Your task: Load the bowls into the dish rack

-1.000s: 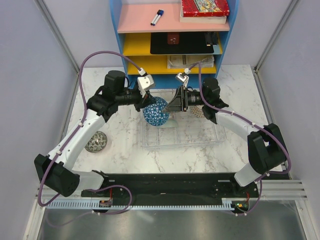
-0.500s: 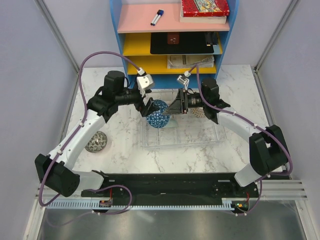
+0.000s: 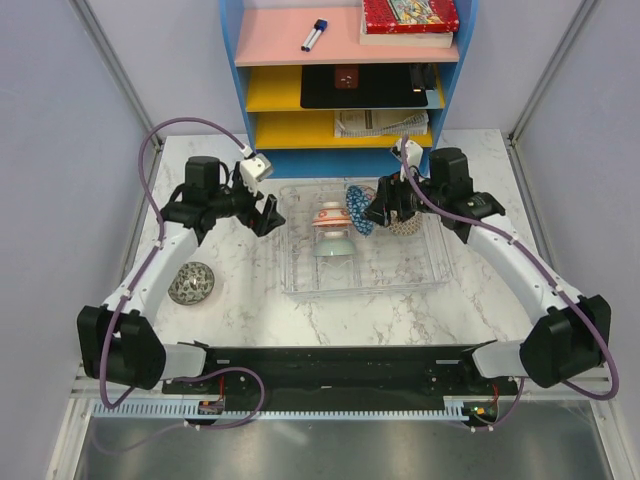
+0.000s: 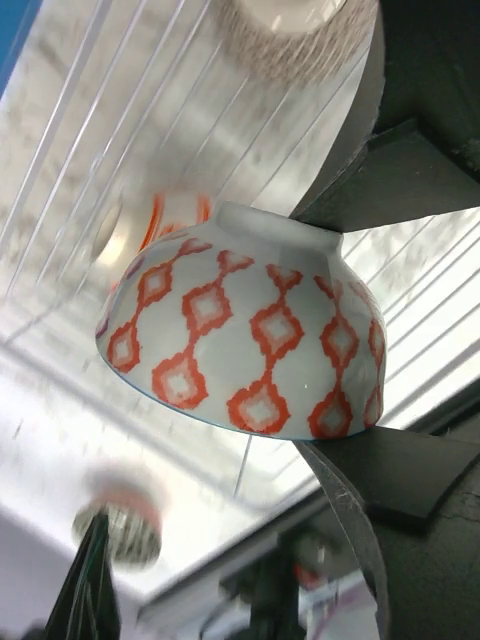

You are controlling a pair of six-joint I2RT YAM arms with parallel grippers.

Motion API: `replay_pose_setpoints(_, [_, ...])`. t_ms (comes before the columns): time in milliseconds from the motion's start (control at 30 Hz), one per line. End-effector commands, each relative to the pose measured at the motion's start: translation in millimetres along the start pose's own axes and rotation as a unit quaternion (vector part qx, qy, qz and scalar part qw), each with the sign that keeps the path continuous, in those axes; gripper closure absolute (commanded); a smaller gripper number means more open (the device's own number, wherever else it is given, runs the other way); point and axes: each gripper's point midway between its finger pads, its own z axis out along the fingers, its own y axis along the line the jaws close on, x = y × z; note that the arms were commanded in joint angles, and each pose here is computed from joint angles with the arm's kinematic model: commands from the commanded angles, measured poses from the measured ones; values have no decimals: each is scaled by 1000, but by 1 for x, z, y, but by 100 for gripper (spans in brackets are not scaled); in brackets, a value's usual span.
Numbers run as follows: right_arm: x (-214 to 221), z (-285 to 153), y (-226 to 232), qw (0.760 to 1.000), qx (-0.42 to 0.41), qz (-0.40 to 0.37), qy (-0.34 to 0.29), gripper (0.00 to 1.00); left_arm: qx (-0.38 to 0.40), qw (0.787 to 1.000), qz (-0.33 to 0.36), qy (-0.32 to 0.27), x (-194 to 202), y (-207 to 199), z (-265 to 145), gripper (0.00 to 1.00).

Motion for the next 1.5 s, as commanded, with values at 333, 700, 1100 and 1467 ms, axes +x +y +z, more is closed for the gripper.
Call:
replay_pose_setpoints(333, [23,-79,-88,936,297,-167,90,100,-6,1000,-22,7,18,13,24,0])
replay_pose_setpoints(700, [59,-64,-115,897,357,-194,176,100,-31,998,-35,32,31,41,53,0])
replay_pose_setpoints(1100, [86,-41,-120,859,382,-233,247,100,-67,995,-41,53,37,71,72,0])
replay_pose_setpoints(1467, [105,-40,-120,832,392,-253,299,100,-62,995,-44,64,44,74,81,0])
